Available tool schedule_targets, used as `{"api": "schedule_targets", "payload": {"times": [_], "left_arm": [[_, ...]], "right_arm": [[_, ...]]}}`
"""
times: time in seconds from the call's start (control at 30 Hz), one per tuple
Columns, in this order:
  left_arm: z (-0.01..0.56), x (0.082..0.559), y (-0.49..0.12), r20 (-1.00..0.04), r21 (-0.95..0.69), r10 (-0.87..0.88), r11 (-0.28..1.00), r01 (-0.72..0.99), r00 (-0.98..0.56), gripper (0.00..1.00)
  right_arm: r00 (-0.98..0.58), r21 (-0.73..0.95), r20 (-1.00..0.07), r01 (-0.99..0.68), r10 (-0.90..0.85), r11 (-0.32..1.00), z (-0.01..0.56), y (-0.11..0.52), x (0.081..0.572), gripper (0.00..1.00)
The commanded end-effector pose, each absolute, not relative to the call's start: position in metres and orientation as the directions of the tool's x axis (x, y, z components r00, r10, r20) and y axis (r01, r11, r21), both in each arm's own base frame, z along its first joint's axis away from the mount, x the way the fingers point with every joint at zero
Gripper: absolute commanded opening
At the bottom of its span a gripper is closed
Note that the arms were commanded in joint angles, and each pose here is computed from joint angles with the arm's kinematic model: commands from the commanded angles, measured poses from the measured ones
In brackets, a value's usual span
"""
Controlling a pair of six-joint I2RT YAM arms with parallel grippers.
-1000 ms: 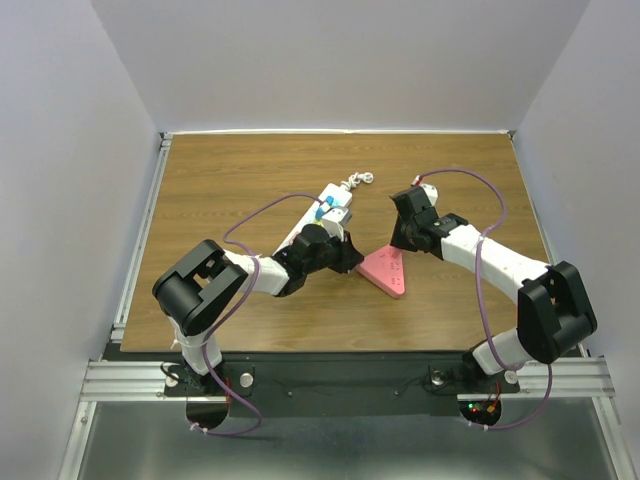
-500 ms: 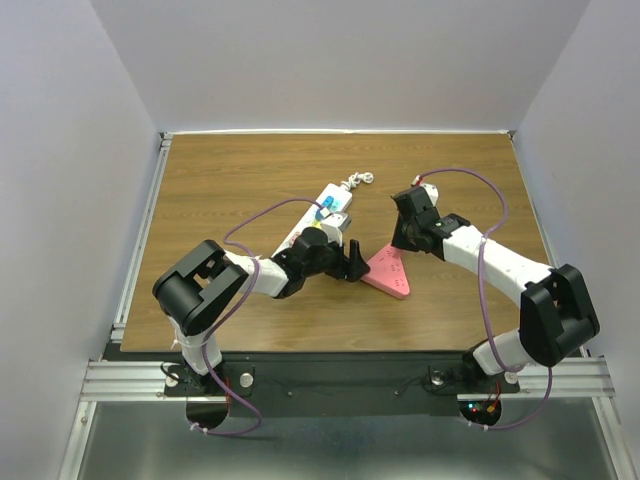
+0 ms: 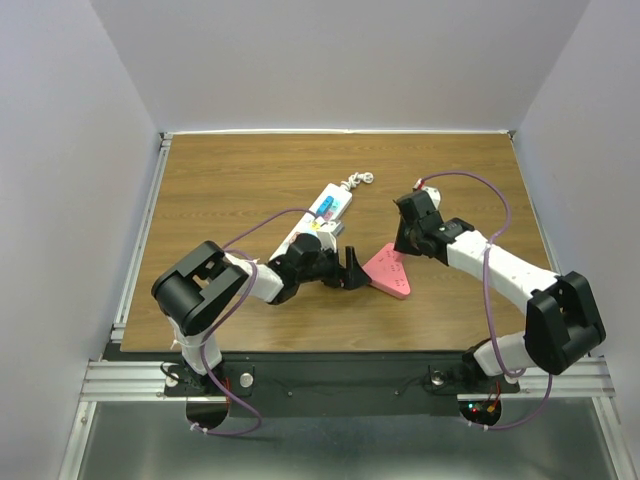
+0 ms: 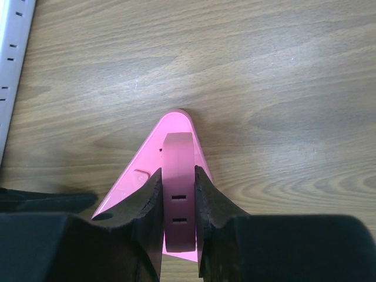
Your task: Insert the plug
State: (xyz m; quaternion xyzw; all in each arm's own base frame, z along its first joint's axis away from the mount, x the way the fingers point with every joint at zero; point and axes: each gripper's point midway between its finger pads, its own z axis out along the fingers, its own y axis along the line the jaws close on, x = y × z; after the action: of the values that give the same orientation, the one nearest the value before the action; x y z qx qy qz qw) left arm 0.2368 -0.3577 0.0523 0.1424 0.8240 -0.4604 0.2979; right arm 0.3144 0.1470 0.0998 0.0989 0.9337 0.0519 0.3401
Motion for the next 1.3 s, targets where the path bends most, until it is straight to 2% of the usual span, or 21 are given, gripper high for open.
{"api": "schedule_targets", "payload": {"times": [0.0, 0.23, 0.5, 0.8, 0.93, 0.97, 1.07, 1.27], "left_arm": [[0.073, 0.231, -0.364, -0.593, -0.74, -0.094, 0.454, 0.495, -0.8, 0.92], [0.08, 0.228, -0.375, -0.544, -0.804, -0.142, 0.368, 0.467, -0.827, 0.91], [0.075, 0.231, -0.38, -0.509, -0.833, -0.166, 0.344, 0.434, -0.845, 0.78], [0.07, 0.234, -0.385, -0.474, -0.856, -0.19, 0.326, 0.4, -0.86, 0.72], [0.068, 0.237, -0.385, -0.465, -0.861, -0.192, 0.326, 0.391, -0.864, 0.59], [0.067, 0.237, -0.385, -0.46, -0.864, -0.192, 0.323, 0.387, -0.867, 0.53], [0.065, 0.239, -0.384, -0.448, -0.871, -0.198, 0.317, 0.376, -0.872, 0.42], [0.061, 0.241, -0.382, -0.432, -0.878, -0.197, 0.313, 0.361, -0.88, 0.28]], "right_arm": [[-0.726, 0.176, -0.652, 0.134, 0.217, 0.975, 0.11, 0.147, 0.313, 0.0], [-0.732, 0.172, -0.651, 0.114, 0.2, 0.978, 0.109, 0.147, 0.311, 0.0], [-0.739, 0.171, -0.653, 0.07, 0.166, 0.983, 0.111, 0.152, 0.312, 0.0], [-0.754, 0.186, -0.639, 0.039, 0.151, 0.982, 0.107, 0.158, 0.309, 0.0], [-0.751, 0.183, -0.647, 0.021, 0.136, 0.983, 0.109, 0.158, 0.31, 0.01], [-0.749, 0.18, -0.649, 0.016, 0.131, 0.984, 0.109, 0.159, 0.311, 0.0], [-0.74, 0.165, -0.663, 0.005, 0.114, 0.986, 0.112, 0.158, 0.315, 0.0], [-0.73, 0.143, -0.677, -0.003, 0.095, 0.99, 0.115, 0.157, 0.321, 0.0]]}}
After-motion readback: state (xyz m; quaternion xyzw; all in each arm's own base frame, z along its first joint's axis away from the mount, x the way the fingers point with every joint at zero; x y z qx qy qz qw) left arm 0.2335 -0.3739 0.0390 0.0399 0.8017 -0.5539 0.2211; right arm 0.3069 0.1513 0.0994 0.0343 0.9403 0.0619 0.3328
